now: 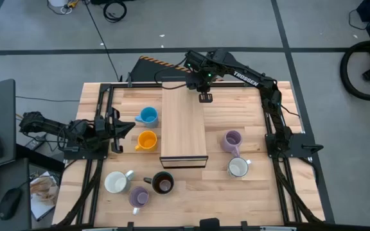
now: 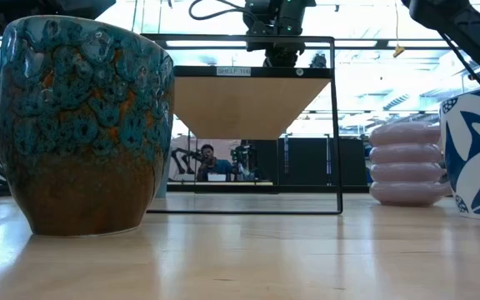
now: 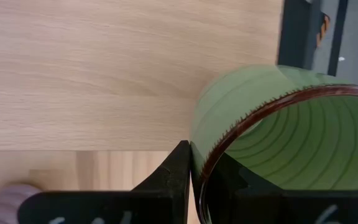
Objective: Place coffee mugs
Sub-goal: Put the green mug on the shelf
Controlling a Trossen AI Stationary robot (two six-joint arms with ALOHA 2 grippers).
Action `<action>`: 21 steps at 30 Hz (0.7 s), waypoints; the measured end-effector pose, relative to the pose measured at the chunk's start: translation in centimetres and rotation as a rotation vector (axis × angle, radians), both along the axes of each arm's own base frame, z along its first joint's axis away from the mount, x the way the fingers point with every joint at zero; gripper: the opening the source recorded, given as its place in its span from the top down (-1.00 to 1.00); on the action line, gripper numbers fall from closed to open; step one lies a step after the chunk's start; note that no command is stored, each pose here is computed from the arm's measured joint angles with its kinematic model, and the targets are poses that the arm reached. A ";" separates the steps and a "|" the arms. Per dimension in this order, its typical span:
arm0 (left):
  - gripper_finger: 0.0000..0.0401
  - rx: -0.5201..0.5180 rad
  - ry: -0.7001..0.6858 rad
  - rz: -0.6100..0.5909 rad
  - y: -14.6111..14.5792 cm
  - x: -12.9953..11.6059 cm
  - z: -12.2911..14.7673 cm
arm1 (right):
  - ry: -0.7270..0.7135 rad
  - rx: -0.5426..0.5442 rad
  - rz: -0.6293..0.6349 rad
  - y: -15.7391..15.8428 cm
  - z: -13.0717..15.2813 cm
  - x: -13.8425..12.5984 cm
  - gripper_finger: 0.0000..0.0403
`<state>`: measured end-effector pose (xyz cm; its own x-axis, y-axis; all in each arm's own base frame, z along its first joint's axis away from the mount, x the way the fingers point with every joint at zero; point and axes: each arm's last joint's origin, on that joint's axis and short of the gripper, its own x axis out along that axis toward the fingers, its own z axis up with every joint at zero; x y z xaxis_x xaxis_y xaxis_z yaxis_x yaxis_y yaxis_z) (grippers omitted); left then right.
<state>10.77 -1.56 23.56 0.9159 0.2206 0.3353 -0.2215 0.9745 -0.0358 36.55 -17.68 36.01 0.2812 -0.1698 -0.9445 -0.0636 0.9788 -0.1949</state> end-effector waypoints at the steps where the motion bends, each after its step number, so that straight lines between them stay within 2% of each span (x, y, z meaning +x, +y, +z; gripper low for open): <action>1: 0.91 0.000 0.000 0.000 0.0 0.0 0.0 | -0.001 -0.001 -0.002 -0.1 0.0 -0.1 0.80; 7: 0.91 0.000 0.000 0.000 0.0 0.0 0.0 | -0.025 0.047 0.006 -0.3 0.0 -0.1 0.80; 12: 0.91 0.000 0.000 0.000 0.0 0.0 0.0 | -0.033 0.045 0.008 -0.3 0.0 0.0 0.78; 21: 0.91 0.001 0.005 0.000 0.0 0.0 0.0 | -0.041 0.002 -0.005 -0.4 0.1 0.1 0.55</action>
<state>10.79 -1.57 23.51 0.9178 0.2201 0.3305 -0.2216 0.9746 -0.0335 36.67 -18.13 36.13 0.3188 -0.1691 -0.9326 -0.0510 0.9795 -0.1950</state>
